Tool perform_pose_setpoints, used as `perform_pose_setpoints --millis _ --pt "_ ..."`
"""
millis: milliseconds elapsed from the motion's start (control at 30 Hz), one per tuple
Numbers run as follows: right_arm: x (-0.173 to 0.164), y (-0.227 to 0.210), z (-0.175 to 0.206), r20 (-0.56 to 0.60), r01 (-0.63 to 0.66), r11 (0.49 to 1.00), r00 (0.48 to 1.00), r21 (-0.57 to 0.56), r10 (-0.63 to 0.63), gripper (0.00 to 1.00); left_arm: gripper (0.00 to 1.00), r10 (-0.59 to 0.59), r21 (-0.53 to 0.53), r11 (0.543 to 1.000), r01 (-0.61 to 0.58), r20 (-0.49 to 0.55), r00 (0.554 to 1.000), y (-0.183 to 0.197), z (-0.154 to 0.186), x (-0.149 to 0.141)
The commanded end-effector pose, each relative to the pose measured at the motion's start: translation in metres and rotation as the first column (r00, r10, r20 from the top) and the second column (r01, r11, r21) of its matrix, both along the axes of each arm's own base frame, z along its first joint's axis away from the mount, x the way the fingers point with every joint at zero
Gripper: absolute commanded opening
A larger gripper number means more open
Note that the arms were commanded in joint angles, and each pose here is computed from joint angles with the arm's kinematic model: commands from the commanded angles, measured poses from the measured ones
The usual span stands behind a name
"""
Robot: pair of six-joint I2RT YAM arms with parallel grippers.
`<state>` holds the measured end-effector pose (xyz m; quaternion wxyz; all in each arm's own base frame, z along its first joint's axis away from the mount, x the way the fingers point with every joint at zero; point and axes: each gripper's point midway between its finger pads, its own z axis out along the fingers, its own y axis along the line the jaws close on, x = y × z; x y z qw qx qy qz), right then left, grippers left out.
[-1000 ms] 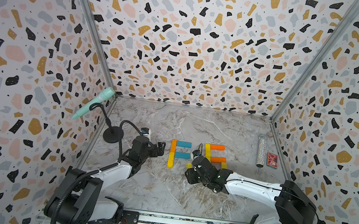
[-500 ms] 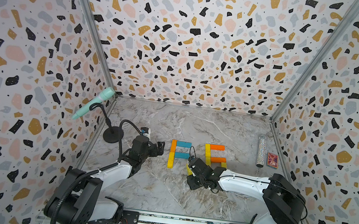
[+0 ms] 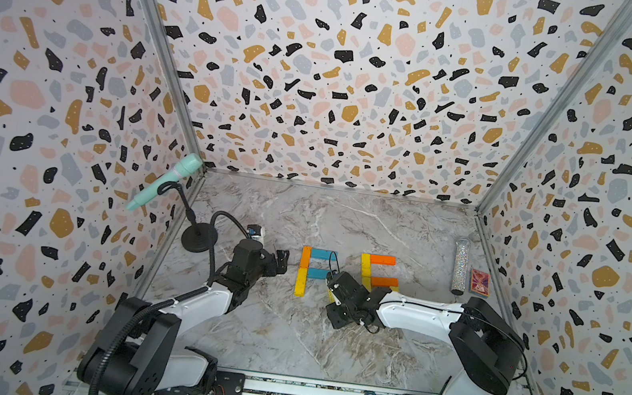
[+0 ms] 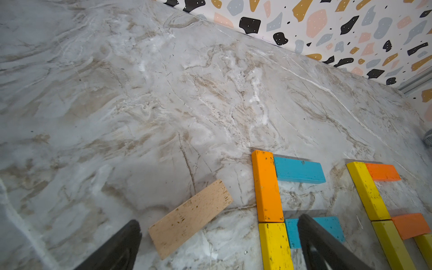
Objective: Assemble the number 6 with building blocks
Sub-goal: Assemble the building block at the center of the board.
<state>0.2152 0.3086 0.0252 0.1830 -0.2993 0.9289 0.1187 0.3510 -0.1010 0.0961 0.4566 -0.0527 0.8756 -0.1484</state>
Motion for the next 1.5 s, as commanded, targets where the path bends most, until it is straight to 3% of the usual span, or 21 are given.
perform_pose_setpoints --millis 0,333,433,500,833,1467 --pt "-0.001 0.004 0.005 -0.008 -0.004 1.000 1.000 0.018 0.004 0.52 0.99 0.005 0.010 1.000 -0.006 0.031 1.000 0.001 0.012 0.008" --pt "-0.012 -0.003 0.047 0.106 -0.033 0.981 0.994 0.192 0.013 0.55 1.00 0.001 0.000 1.000 -0.001 0.031 1.000 -0.001 0.011 0.009" --pt "-0.017 -0.018 0.043 0.105 -0.015 0.986 0.994 0.167 -0.003 0.45 1.00 -0.005 0.001 1.000 0.005 0.021 1.000 -0.002 0.008 0.009" --pt "-0.021 -0.023 0.036 0.094 -0.018 0.989 0.996 0.149 0.004 0.31 0.99 -0.010 -0.002 1.000 0.010 0.022 1.000 -0.004 0.008 0.009" --pt "-0.018 -0.018 0.010 0.063 -0.051 0.996 0.997 0.071 0.047 0.29 0.99 -0.003 0.012 1.000 0.003 0.025 1.000 -0.001 0.009 0.009" --pt "0.002 -0.008 -0.003 0.068 -0.083 0.995 0.995 0.054 0.079 0.29 0.99 -0.004 0.024 1.000 0.004 0.021 1.000 0.000 0.010 0.009"
